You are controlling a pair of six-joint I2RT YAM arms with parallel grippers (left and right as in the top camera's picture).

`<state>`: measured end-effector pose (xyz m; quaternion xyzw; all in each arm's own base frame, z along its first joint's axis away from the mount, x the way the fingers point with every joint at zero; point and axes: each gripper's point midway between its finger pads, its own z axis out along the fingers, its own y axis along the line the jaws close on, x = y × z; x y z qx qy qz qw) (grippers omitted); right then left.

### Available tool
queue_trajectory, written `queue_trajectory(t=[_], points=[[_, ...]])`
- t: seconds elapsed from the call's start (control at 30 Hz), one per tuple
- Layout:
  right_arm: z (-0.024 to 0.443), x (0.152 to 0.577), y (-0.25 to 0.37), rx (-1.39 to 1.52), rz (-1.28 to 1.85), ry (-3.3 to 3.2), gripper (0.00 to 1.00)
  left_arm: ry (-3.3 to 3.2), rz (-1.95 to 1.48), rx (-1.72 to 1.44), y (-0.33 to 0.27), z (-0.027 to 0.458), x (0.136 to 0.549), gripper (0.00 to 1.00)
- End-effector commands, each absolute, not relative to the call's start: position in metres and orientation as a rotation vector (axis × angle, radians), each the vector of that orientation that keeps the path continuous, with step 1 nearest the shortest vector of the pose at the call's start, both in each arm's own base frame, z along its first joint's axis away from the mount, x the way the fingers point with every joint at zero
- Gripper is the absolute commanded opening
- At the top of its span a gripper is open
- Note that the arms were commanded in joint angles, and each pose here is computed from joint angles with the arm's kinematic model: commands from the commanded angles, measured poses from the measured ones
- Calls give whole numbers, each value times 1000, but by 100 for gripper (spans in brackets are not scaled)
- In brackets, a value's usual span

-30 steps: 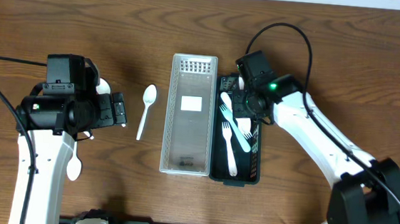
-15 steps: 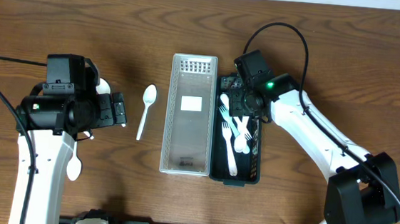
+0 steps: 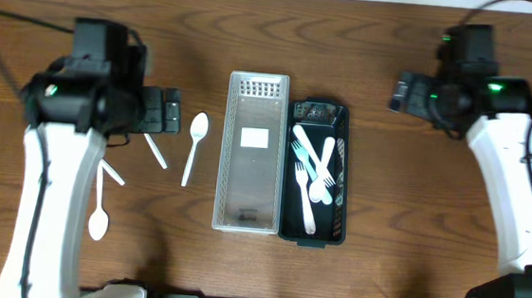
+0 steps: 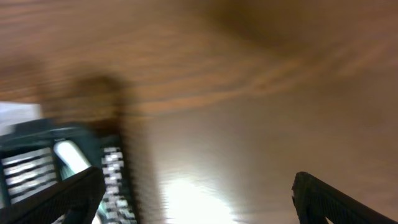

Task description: Pack container

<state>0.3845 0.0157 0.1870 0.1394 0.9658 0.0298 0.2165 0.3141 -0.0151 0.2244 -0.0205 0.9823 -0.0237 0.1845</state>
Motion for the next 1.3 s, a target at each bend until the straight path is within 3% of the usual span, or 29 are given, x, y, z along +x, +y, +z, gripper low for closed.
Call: queue_trajectory(t=[0.0, 0.33, 0.67, 1.27], points=[[170, 372, -16, 357, 14, 2754, 99, 2912, -35, 42, -16, 182, 326, 98], [132, 355, -31, 419, 13, 2819, 99, 3079, -31, 83, -19, 96, 359, 98], [126, 354, -31, 420, 12, 2826, 99, 3211, -27, 129, -30, 32, 362, 98], [127, 356, -31, 417, 12, 2815, 99, 3303, -58, 134, -36, -13, 337, 98]])
